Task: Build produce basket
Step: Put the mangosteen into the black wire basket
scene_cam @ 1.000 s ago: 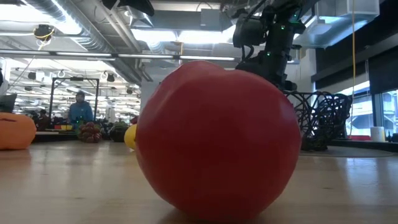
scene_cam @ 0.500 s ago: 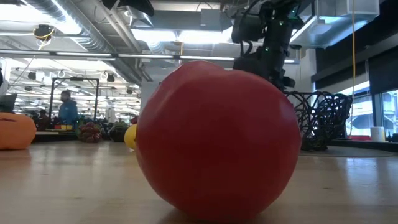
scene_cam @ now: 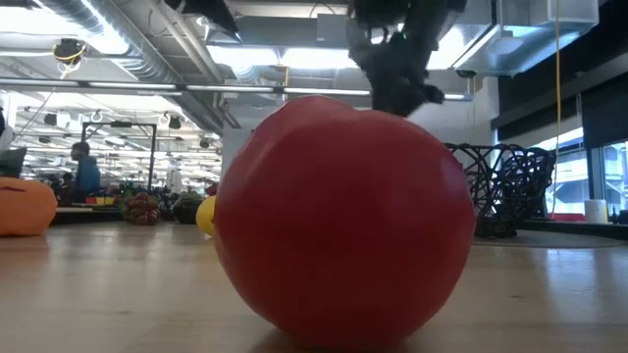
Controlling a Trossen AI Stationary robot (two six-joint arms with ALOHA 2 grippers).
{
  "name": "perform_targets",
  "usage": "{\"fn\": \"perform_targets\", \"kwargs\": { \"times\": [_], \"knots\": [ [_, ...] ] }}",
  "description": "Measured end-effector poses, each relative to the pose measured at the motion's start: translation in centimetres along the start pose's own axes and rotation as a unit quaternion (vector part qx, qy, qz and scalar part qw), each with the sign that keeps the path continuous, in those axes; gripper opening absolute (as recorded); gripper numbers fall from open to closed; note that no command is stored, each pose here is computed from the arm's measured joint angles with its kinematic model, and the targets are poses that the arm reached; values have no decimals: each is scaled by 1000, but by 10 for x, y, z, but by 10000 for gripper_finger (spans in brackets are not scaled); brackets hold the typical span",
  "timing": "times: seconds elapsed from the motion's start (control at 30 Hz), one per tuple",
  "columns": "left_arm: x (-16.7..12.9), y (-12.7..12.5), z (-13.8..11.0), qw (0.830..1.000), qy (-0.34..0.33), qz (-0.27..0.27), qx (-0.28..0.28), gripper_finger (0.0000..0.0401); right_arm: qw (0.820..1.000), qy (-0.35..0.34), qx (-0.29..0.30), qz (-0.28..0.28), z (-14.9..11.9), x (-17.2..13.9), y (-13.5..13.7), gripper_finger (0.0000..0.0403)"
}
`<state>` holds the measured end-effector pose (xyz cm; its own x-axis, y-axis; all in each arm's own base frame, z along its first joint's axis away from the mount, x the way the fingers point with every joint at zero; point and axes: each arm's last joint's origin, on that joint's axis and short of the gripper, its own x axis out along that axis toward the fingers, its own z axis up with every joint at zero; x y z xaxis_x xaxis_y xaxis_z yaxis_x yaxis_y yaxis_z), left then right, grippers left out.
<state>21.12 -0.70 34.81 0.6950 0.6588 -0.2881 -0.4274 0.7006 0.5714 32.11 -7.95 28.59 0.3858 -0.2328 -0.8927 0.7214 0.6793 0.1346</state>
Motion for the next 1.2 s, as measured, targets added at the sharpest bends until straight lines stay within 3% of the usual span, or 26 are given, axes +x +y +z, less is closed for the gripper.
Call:
{"fn": "perform_targets", "kwargs": {
  "times": [0.2, 0.33, 0.63, 0.9, 1.2],
  "knots": [
    [3, -2, -18, 995, 69, -43, -62, 88, 996, -53, -52, 41, 18, -35, 18, 156],
    [5, -1, -28, 981, 115, -70, -142, 88, 990, -85, -89, 70, 21, -54, 33, 156],
    [1, -4, -49, 914, 249, -124, -295, 88, 977, -104, -133, 130, 9, -68, 62, 156],
    [-7, -9, -57, 862, 331, -206, -324, 88, 947, -132, -194, 221, 2, -78, 87, 156],
    [-8, -9, -58, 845, 350, -209, -347, 88, 925, -160, -198, 283, 3, -85, 100, 156]
  ]
}}
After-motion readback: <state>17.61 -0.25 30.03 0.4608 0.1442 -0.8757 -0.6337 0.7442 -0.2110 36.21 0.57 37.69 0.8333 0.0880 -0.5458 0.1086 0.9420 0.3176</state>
